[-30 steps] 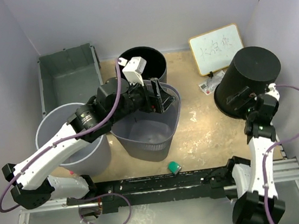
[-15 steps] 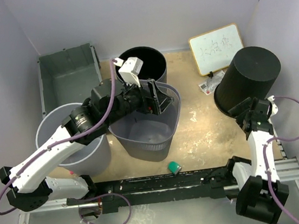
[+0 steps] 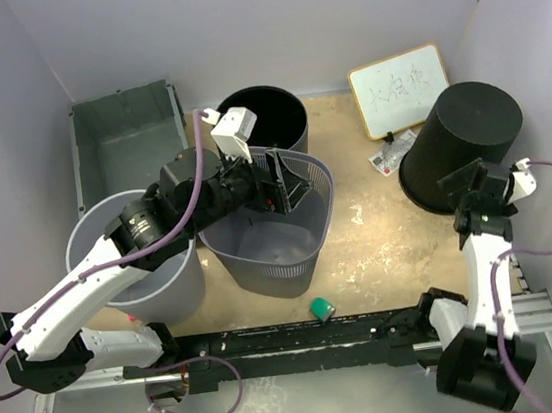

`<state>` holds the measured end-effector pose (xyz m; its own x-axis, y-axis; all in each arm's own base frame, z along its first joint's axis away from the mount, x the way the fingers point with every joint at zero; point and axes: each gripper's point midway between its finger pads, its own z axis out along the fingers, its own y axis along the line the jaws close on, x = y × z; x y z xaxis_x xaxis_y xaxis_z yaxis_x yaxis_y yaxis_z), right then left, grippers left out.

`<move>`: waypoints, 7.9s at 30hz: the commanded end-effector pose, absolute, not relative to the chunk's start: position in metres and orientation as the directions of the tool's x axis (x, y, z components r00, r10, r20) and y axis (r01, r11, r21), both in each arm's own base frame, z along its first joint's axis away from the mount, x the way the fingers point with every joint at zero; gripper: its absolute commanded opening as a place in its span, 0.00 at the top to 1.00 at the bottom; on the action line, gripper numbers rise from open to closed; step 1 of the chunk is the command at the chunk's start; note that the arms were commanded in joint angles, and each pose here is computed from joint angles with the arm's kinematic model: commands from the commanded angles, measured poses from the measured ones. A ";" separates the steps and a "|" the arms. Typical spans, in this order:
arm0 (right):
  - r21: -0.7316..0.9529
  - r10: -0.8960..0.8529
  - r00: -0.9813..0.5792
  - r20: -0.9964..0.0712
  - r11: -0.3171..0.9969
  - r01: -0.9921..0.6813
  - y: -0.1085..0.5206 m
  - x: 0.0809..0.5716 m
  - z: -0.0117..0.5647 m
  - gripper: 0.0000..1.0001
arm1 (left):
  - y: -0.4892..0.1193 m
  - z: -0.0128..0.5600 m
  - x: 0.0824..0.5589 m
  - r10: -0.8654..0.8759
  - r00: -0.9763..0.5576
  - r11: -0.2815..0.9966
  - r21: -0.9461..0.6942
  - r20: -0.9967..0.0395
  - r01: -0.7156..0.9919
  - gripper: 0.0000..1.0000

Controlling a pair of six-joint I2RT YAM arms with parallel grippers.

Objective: Turn the large container upside down

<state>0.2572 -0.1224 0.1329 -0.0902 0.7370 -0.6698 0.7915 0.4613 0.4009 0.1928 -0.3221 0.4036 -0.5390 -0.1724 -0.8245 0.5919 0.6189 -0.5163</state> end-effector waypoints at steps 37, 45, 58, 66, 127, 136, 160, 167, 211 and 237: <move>0.400 0.513 -0.312 -0.799 0.843 0.360 -0.003 0.113 0.300 0.00 | -0.402 0.320 0.154 0.124 -0.426 0.902 -0.077 -0.896 0.425 0.91; 0.397 0.461 -0.131 -0.878 0.853 0.339 -0.015 0.100 0.388 0.00 | -0.438 0.382 0.138 -0.003 -0.424 0.785 -0.265 -0.906 0.560 1.00; 0.380 0.448 -0.110 -0.887 0.844 0.379 -0.025 0.096 0.391 0.01 | -0.449 0.461 0.142 -0.313 -0.404 0.628 -0.507 -0.859 0.591 1.00; 0.390 0.457 -0.126 -0.880 0.849 0.355 -0.020 0.106 0.386 0.01 | -0.418 0.416 0.173 -0.511 -0.535 0.490 -0.740 -0.672 0.461 1.00; 0.669 0.515 -0.639 -0.571 0.743 0.001 0.089 0.168 0.248 0.00 | -0.303 0.228 0.145 -0.146 -0.577 0.912 -0.336 -0.804 0.237 0.85; 0.811 0.581 -0.621 -0.526 0.563 -0.160 0.122 0.152 0.306 0.00 | -0.312 0.215 0.145 -0.136 -0.587 0.911 -0.334 -0.798 0.243 0.93; 0.746 0.592 -0.453 -0.666 0.526 -0.409 0.130 0.135 0.420 0.00 | -0.379 0.214 0.152 -0.087 -0.556 0.887 -0.319 -0.826 0.334 0.76; 0.749 0.597 -0.453 -0.662 0.547 -0.373 0.126 0.141 0.409 0.00 | -0.404 0.193 0.150 -0.041 -0.574 0.879 -0.303 -0.818 0.369 0.74; 0.439 0.408 -0.231 -0.883 0.892 -0.103 0.053 0.145 0.446 0.00 | -0.551 0.190 0.106 0.308 -0.500 0.630 -0.220 -0.809 0.745 0.53; 0.559 0.443 -0.352 -0.825 0.733 -0.388 0.095 0.215 0.479 0.00 | -0.232 0.370 0.145 -0.330 -0.459 0.831 -0.485 -0.825 0.274 0.46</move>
<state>0.2006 0.0887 0.4561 -0.3839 0.4522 -0.8051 -0.2972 0.7650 0.5713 0.1344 -0.2520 0.3875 -0.4919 -0.3317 -0.8050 0.3666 0.7597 -0.5371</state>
